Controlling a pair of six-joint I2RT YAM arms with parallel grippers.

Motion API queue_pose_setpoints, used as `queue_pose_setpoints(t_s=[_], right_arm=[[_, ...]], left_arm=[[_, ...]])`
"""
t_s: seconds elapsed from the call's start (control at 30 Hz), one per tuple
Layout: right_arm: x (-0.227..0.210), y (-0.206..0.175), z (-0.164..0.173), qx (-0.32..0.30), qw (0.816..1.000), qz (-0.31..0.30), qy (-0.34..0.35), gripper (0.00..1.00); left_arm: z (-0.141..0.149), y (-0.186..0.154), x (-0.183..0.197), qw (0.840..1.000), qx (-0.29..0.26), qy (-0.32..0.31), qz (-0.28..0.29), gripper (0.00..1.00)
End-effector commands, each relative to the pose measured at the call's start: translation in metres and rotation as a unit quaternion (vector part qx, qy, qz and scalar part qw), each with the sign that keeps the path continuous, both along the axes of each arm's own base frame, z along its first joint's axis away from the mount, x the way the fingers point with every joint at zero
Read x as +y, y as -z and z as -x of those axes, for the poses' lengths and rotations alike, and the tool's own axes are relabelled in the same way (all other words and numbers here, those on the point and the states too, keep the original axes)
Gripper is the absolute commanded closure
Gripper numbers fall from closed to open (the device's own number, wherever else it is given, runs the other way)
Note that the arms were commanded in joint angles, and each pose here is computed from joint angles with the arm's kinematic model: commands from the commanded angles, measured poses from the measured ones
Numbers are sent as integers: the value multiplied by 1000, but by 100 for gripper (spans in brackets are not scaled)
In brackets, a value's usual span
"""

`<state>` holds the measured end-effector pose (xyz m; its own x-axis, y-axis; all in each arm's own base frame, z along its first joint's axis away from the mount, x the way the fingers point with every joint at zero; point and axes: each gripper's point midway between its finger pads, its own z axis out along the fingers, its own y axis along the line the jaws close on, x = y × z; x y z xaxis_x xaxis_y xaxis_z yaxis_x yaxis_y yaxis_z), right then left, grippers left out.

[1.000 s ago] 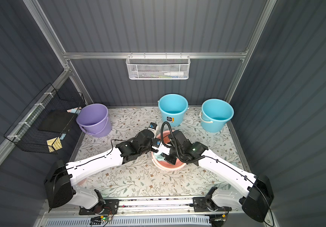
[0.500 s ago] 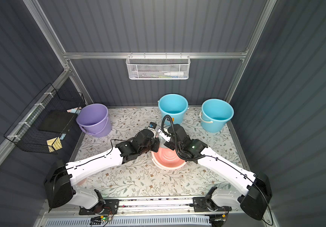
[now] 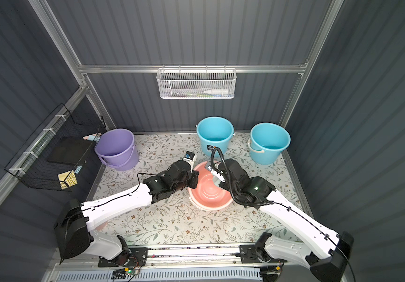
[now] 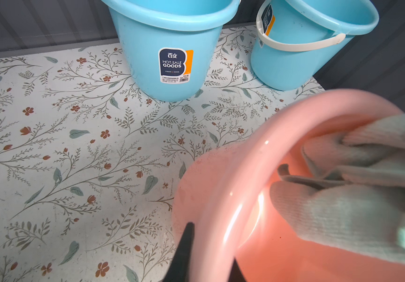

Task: Wipe the inside of the bucket with a cloth
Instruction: Wipe the dirt from the inside of the bucket.

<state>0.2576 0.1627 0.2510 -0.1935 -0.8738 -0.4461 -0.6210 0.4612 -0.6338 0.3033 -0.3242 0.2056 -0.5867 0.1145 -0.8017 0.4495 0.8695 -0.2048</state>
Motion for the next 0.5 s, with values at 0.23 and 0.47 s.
queue_pose_setpoints(t_s=[0.23,0.47], right_arm=[[0,58,100,243,960,11,-142,100],[64,56,112,281,926,-140,-212,100]], left_arm=[[0,-23,-1,1000,-20,-2,21,100],[0,-25,-1,1000,-20,0,23,100]])
